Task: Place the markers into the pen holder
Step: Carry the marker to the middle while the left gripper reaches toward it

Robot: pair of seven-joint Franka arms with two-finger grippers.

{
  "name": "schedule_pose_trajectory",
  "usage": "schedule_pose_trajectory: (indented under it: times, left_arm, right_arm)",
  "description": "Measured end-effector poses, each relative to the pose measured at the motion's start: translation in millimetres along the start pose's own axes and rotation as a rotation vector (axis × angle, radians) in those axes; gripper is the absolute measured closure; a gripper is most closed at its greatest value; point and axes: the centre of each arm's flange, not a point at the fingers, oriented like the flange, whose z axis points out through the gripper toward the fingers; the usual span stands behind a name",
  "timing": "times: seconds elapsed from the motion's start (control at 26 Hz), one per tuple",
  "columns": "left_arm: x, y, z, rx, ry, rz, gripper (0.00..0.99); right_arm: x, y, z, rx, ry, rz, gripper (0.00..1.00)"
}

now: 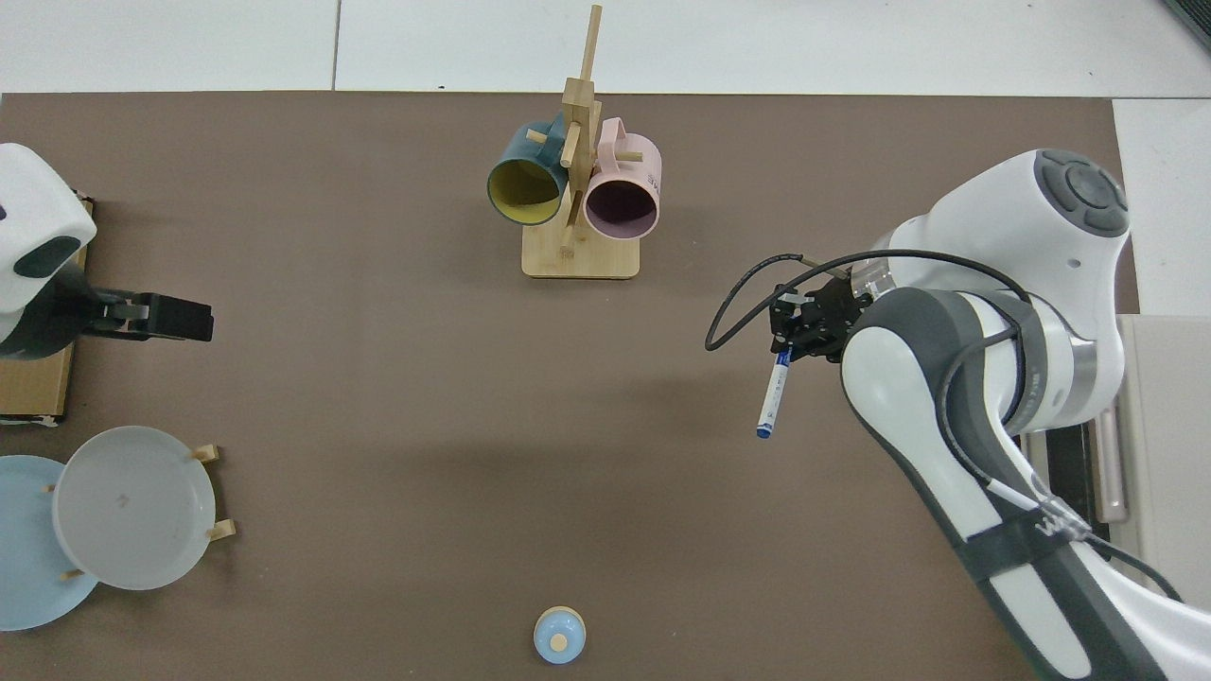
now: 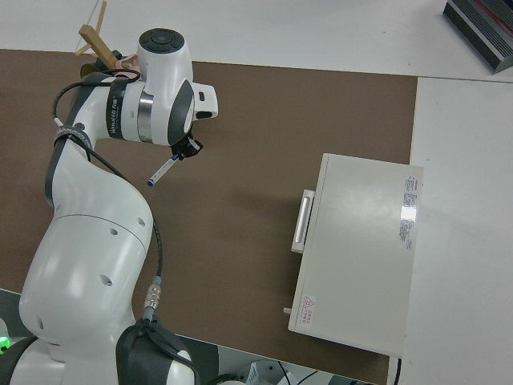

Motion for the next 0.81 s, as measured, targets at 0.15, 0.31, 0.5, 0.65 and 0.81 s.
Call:
schedule_pose_trajectory:
  times: [0.15, 0.31, 0.5, 0.65, 0.81]
  left_arm:
    - [-1.6, 0.9, 1.2, -0.001, -0.015, 0.001, 0.0]
    - [-4.1, 6.9, 0.8, -0.003, -0.028, 0.045, 0.0]
    - [-7.1, 27.3, 2.0, -0.017, -0.032, 0.224, 0.0]
    - [-11.2, 45.1, 7.5, -0.07, -0.042, 0.434, 0.0]
    - [-16.8, 64.7, 9.8, -0.113, -0.037, 0.641, 0.0]
  right_arm:
    - [-31.0, -35.8, -14.1, 0.034, -0.03, 0.153, 0.84]
    - [-62.5, -55.4, -36.7, 0.066, -0.069, 0.331, 0.84]
    - [-79.0, -59.9, -50.3, 0.082, -0.118, 0.582, 0.84]
    - [-76.8, -58.0, -51.3, 0.077, -0.127, 0.735, 0.84]
    - [-76.1, -59.3, -50.9, 0.075, -0.14, 0.858, 0.84]
